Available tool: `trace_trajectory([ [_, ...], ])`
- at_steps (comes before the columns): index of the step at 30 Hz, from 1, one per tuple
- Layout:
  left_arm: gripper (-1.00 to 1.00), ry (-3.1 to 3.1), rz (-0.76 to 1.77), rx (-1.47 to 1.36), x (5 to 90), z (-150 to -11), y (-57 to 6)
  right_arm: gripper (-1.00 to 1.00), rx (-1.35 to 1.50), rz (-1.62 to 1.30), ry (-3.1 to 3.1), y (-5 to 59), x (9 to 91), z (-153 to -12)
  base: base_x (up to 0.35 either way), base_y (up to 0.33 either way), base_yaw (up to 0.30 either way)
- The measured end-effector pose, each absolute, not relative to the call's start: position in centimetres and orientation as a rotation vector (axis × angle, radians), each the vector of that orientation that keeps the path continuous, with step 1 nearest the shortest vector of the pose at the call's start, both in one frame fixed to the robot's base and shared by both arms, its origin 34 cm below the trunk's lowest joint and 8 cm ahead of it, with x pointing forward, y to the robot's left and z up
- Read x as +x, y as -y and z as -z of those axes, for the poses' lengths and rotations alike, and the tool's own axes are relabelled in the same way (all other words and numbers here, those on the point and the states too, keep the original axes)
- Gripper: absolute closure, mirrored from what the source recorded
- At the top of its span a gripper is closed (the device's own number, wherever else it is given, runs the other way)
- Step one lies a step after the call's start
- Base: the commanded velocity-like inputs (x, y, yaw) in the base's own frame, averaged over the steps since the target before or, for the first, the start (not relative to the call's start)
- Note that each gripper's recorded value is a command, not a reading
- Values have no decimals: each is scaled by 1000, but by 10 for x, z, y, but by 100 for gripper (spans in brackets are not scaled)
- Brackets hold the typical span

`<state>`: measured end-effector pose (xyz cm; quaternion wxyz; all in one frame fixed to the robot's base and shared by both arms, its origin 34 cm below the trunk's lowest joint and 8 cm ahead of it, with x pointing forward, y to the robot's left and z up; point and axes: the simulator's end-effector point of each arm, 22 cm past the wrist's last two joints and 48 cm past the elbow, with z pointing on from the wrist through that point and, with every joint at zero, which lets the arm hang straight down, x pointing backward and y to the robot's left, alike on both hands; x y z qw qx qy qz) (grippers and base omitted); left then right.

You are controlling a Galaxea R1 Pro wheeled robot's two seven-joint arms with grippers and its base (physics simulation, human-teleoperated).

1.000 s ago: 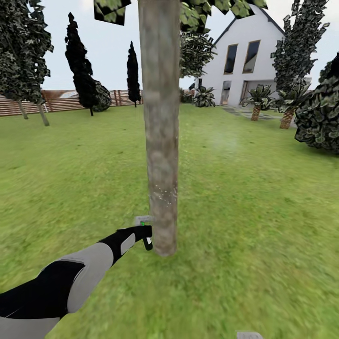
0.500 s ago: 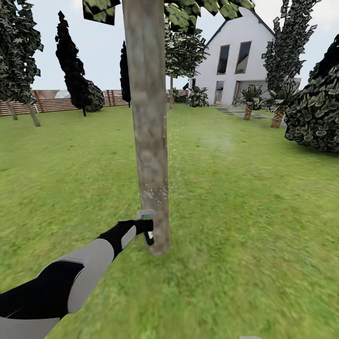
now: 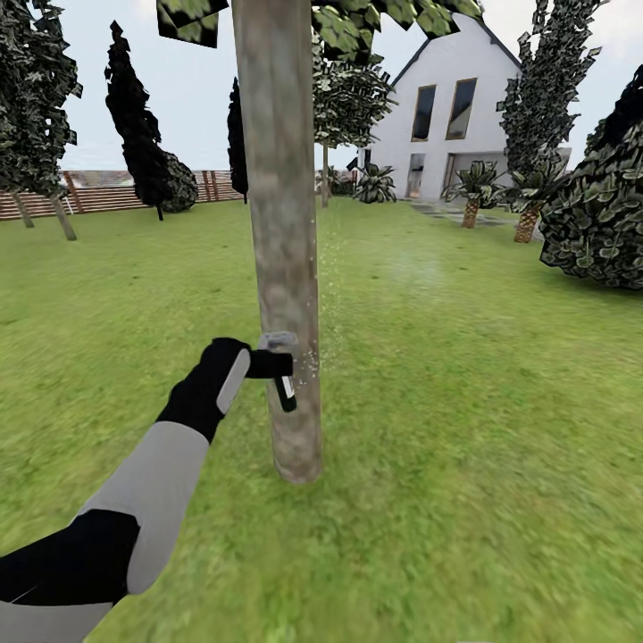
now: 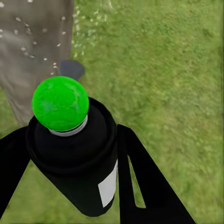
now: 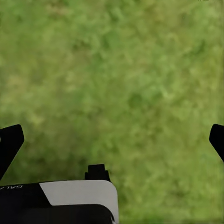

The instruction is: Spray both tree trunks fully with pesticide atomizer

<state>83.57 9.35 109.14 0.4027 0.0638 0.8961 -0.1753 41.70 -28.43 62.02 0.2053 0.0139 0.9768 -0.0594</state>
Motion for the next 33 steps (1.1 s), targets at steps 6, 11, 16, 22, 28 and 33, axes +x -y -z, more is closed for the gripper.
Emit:
trace_trajectory([
  [6, 100, -2276, 439, 181, 840, -1122, -94, -100, 39, 167, -2723, 285, 417, -620, 0, 0, 0],
  [11, 100, -2147, 414, 207, 868, -1214, -95, -100, 38, 167, -2723, 285, 417, -620, 0, 0, 0],
  [16, 100, -2038, 390, 228, 882, -1297, -94, -100, 39, 167, -2723, 285, 417, -620, 0, 0, 0],
  [22, 100, -2017, 388, 227, 884, -1309, -96, -100, 39, 169, -2723, 286, 417, -620, -129, 12, 0],
  [28, 100, -2022, 384, 230, 884, -1307, -96, -100, 38, 168, -2723, 286, 417, -620, -61, 14, 0],
  [33, 100, -1964, 355, 235, 891, -1363, -101, -100, 38, 168, -2723, 285, 417, -620, -2, 0, 0],
])
